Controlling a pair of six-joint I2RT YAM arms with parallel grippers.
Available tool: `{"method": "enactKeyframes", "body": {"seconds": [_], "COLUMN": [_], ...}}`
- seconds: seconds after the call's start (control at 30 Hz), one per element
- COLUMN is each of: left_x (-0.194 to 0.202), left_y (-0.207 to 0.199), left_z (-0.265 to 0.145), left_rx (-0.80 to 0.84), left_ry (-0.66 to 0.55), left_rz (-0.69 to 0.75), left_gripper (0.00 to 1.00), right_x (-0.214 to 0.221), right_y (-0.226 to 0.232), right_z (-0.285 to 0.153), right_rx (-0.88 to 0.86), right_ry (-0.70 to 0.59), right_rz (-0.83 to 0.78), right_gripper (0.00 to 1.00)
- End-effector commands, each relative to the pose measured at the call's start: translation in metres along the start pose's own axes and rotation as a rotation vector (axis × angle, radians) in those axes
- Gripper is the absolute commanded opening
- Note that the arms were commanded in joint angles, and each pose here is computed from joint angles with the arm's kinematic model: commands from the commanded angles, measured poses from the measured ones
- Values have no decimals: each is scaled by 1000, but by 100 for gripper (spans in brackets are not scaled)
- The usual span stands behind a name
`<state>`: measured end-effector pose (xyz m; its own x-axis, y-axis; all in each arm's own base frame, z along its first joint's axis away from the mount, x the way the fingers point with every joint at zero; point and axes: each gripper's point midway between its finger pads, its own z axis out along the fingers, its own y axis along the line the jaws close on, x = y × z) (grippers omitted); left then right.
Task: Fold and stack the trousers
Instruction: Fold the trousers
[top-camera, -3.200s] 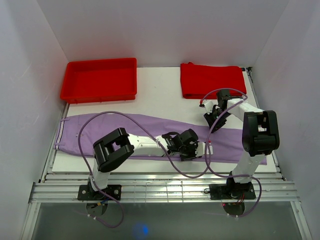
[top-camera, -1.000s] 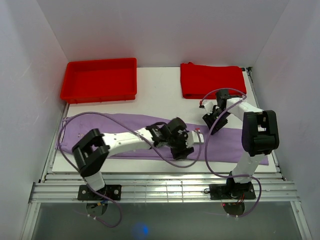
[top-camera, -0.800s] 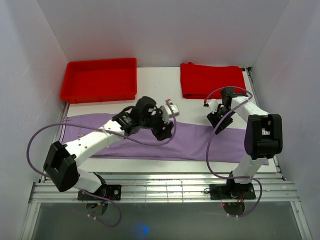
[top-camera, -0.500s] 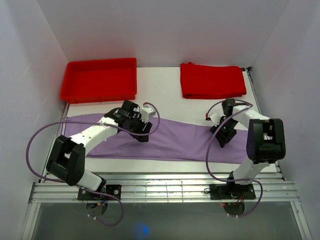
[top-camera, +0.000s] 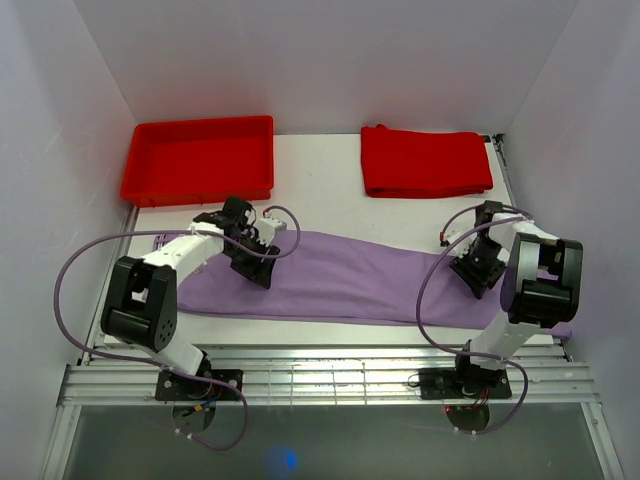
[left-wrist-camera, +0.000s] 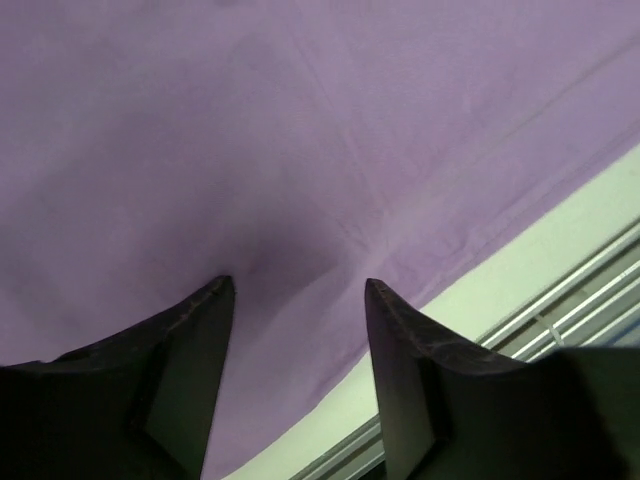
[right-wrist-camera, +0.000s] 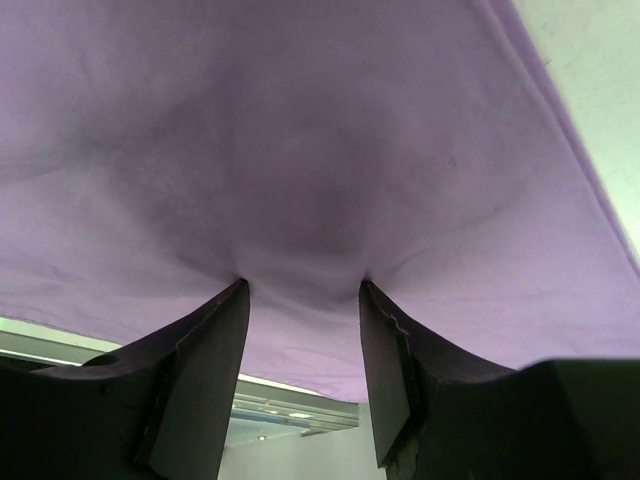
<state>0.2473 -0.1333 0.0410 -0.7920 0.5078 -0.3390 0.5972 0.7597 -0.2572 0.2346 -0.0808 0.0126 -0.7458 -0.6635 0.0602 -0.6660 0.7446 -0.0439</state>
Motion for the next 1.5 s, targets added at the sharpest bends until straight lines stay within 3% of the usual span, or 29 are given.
{"method": "enactKeyframes", "body": {"seconds": [0.0,0.17,0.3,0.43,0.6,0.77,0.9,1.1,1.33,1.47], "left_x": [-37,-118,-148,-142,-127,-122,-122,-101,-71,-45], "left_y": [-8,15,64,99,115,113,95,67,58,57], "left_z": [-40,-81,-52,-24,-7,-14,-28,-50,-61,-52], "left_rx": [75,-12,-47,-18,25,98,150,140,-51,-110], "left_ry": [-132,-332,-302,-248,-281,-353,-411,-462,-519,-479], "left_rz": [212,372,317,246,293,355,428,554,775,883], "left_gripper": [67,72,70,67,69,65,33,3,0,0], "right_x": [-16,-119,-199,-261,-333,-360,-372,-384,-386,-377], "right_y": [-6,4,38,60,108,164,186,200,219,225], "right_z": [4,-70,-89,-107,-110,-82,-77,-107,-121,-144], "right_rx": [-31,-83,-142,-177,-219,-278,-309,-354,-457,-476], "right_ry": [-18,-324,-381,-435,-538,-525,-565,-700,-732,-777], "right_rz": [-91,-165,-255,-278,-382,-487,-491,-491,-518,-541], "right_gripper": [54,58,56,54,52,50,48,49,49,47]}}
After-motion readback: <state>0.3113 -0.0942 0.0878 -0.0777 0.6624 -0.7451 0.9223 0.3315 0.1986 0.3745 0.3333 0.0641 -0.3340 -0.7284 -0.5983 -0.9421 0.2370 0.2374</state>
